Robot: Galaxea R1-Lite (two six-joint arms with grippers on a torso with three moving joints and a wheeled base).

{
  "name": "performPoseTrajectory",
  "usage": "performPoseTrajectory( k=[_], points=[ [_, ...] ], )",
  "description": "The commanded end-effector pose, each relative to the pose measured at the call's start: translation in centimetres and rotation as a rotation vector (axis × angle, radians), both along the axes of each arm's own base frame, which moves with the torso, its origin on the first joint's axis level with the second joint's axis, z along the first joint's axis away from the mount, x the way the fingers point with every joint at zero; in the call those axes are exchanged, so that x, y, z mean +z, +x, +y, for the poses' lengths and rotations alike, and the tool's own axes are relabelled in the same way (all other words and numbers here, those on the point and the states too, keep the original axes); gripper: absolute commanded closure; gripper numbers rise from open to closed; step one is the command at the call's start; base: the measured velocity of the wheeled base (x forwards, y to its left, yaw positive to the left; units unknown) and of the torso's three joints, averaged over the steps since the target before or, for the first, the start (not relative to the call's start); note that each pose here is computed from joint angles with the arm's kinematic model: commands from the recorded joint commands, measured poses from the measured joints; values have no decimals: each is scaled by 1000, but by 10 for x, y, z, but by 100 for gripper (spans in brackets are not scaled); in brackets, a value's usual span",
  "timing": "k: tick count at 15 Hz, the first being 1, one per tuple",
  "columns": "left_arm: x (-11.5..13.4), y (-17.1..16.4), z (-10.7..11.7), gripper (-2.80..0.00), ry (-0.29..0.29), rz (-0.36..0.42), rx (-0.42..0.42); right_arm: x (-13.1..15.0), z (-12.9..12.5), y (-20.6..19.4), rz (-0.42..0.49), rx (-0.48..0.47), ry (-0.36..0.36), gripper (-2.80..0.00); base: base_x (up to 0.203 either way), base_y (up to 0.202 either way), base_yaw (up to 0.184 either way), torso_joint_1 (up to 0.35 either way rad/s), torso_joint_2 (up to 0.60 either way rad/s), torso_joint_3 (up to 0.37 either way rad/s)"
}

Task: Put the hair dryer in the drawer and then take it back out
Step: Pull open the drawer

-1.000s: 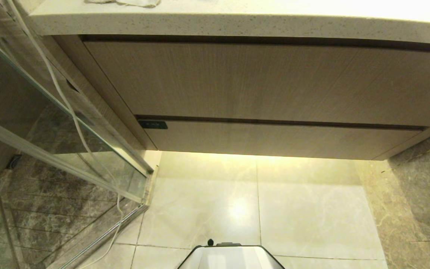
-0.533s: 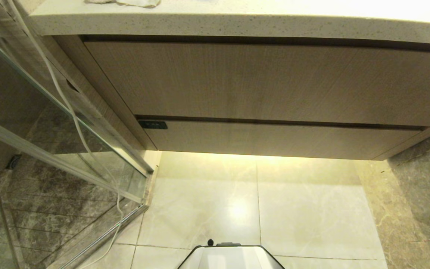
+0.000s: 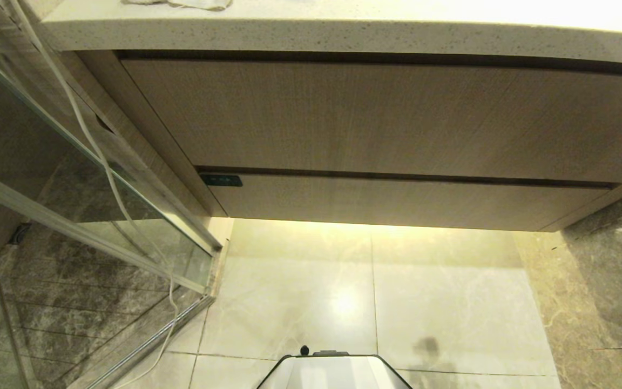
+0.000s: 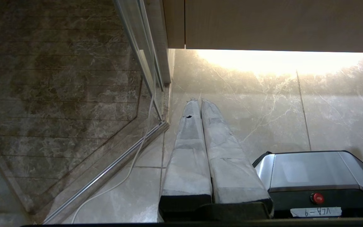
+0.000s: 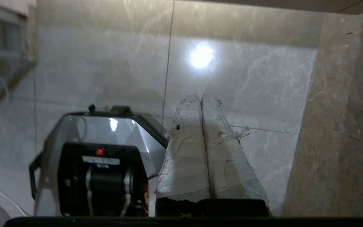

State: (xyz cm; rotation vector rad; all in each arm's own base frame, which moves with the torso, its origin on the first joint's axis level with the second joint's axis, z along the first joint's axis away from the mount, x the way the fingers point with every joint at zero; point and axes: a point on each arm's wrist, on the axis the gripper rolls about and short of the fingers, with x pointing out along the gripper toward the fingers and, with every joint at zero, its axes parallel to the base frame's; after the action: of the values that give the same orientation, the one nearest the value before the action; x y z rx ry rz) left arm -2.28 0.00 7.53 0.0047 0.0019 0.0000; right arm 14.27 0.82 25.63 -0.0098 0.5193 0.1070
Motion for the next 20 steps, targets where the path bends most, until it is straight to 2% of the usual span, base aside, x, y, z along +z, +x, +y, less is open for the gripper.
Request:
performPoseTrajectory(
  k=[1, 2, 3, 4, 6, 9, 12, 14, 16, 17, 20],
  points=[
    [0, 0, 0, 0, 0, 1, 0, -59, 12, 100, 267, 107, -68, 0, 0, 0, 0, 0, 0, 0],
    [0, 0, 0, 0, 0, 1, 0, -72, 17, 120, 275, 169, -80, 0, 0, 0, 0, 0, 0, 0],
    [0, 0, 0, 0, 0, 1, 0, -84, 22, 138, 285, 231, -89, -280, 0, 0, 0, 0, 0, 0],
    [0, 0, 0, 0, 0, 1, 0, -97, 26, 154, 298, 298, -119, -280, 0, 0, 0, 0, 0, 0],
    [0, 0, 0, 0, 0, 1, 0, -118, 30, 174, 282, 455, -250, -280, 0, 0, 0, 0, 0, 0],
    [0, 0, 0, 0, 0, 1, 0, -129, 30, 189, 231, 553, -360, -280, 0, 0, 0, 0, 0, 0],
    [0, 0, 0, 0, 0, 1, 0, -138, 28, 193, 97, 624, -513, -280, 0, 0, 0, 0, 0, 0],
    [0, 0, 0, 0, 0, 1, 0, -145, 25, 195, -51, 662, -665, -280, 0, 0, 0, 0, 0, 0],
    [0, 0, 0, 0, 0, 1, 0, -150, 16, 197, -232, 654, -841, -280, 0, 0, 0, 0, 0, 0],
    [0, 0, 0, 0, 0, 1, 0, -155, 12, 194, -290, 661, -891, -280, 0, 0, 0, 0, 0, 0],
    [0, 0, 0, 0, 0, 1, 0, -162, 1, 191, -385, 707, -887, -280, 0, 0, 0, 0, 0, 0]
  ],
)
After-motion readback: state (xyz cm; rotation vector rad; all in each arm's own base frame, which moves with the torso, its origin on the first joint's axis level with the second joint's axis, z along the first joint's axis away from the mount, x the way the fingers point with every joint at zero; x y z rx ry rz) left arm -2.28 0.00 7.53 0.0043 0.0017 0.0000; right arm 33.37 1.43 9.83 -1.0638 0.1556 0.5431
